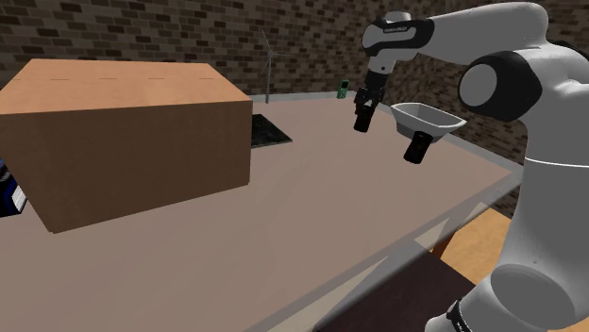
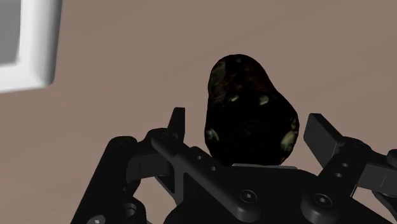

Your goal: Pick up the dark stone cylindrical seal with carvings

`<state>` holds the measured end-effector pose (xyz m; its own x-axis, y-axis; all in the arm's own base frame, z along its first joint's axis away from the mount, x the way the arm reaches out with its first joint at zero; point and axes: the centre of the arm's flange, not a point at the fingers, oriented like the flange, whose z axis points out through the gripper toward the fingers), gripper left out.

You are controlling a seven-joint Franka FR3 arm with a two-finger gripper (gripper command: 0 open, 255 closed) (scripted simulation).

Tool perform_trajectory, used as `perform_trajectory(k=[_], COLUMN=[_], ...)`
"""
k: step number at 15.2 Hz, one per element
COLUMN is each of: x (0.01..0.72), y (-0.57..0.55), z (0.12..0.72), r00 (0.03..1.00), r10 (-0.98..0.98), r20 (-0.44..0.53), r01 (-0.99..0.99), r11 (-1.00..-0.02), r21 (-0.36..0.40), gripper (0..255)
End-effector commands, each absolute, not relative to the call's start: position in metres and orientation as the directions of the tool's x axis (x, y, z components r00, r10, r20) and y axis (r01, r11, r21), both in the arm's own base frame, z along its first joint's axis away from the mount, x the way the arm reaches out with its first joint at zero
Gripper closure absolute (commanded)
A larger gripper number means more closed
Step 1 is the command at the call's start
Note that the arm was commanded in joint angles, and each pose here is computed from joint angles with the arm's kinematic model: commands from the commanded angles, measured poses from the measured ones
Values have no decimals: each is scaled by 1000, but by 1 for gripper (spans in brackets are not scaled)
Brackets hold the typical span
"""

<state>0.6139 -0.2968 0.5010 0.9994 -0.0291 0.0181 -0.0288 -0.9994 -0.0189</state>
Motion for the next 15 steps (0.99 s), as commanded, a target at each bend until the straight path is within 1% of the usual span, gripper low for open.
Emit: perform_trajectory(k=[1, 2, 11, 15], x=[614, 614, 614, 614], y=[-297, -297, -297, -297], z=[500, 500, 500, 521], r00=[999, 999, 999, 999], r10=[-29, -29, -29, -29], r20=[19, 19, 19, 19], r01=[-29, -29, -29, -29], r11=[-999, -999, -999, -999], r21=[-19, -19, -19, -19], gripper=[0, 255, 255, 255])
